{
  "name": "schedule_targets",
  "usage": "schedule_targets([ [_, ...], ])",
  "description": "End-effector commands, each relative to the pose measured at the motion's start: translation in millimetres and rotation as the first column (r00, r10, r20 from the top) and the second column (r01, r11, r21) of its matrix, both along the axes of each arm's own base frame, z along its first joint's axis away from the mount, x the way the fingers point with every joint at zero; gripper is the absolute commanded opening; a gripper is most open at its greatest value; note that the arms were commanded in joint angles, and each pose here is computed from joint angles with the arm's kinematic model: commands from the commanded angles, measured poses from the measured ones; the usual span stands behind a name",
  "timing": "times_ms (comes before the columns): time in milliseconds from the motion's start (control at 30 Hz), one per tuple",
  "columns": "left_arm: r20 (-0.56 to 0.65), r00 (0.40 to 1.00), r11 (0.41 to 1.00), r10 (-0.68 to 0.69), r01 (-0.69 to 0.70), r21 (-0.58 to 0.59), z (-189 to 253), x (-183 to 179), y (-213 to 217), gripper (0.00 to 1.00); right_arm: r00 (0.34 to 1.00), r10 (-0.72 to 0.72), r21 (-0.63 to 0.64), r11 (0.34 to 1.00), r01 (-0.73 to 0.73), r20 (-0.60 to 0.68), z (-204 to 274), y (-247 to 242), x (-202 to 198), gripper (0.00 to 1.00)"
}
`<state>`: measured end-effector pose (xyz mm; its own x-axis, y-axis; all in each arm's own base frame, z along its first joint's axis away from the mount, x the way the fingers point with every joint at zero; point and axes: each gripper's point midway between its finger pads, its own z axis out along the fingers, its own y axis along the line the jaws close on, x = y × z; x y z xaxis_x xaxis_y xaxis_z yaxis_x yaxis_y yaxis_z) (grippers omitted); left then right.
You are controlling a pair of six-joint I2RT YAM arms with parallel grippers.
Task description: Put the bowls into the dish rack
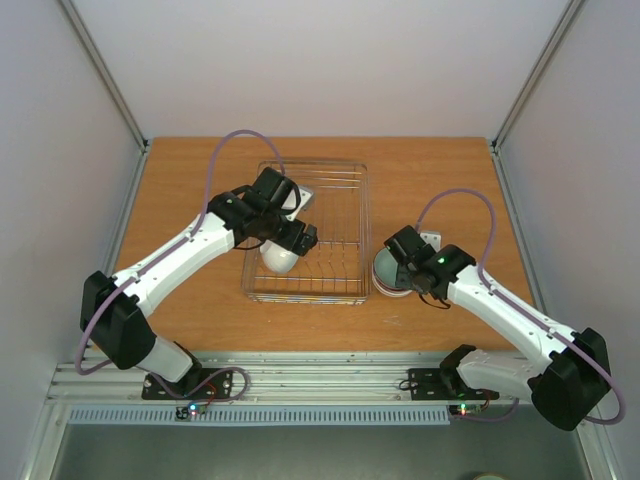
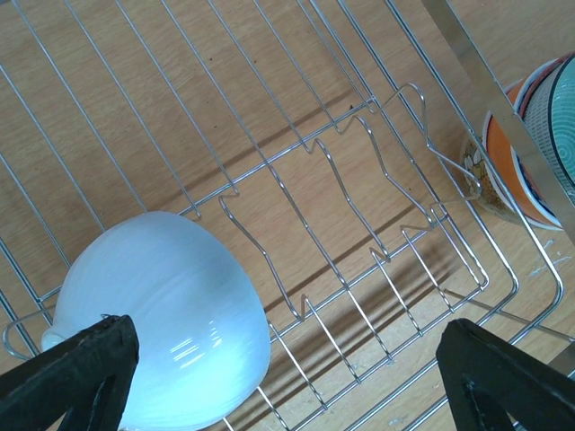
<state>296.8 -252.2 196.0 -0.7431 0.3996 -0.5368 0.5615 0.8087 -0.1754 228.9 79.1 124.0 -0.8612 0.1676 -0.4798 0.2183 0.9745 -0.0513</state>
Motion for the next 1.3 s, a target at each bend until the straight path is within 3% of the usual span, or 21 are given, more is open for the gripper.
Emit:
schedule_targets([
  [0,0.009,1.000,1.000,0.005,-0.005,-0.027,-2,5,-4,0.91,0.999,0.028,0.041,0.999,-0.030,0.045,7,6,4,0.18],
  [133,0.001,1.000,1.000,0.003,-0.003,-0.027,-5,6,-6,0.91,0.991,0.105,0.105,0.988,-0.113,0.078,18,22,7,0.18],
  [733,-0.010,1.000,1.000,0.005,-0.006,-0.025,-11,7,-8,0.91,0.922,0.380,0.099,0.917,-0.385,0.069,22,94,2,0.18],
  [1100,-0.026,1.000,0.999,-0.008,0.007,-0.044,-12,6,-12,0.91,0.923,0.377,0.003,0.926,-0.378,0.073,21,92,6,0.20],
  [1267,-0.005,0.996,0.996,-0.085,0.085,-0.040,3,2,-47,0.88,0.934,0.334,-0.035,0.943,-0.332,0.128,35,80,7,0.23],
])
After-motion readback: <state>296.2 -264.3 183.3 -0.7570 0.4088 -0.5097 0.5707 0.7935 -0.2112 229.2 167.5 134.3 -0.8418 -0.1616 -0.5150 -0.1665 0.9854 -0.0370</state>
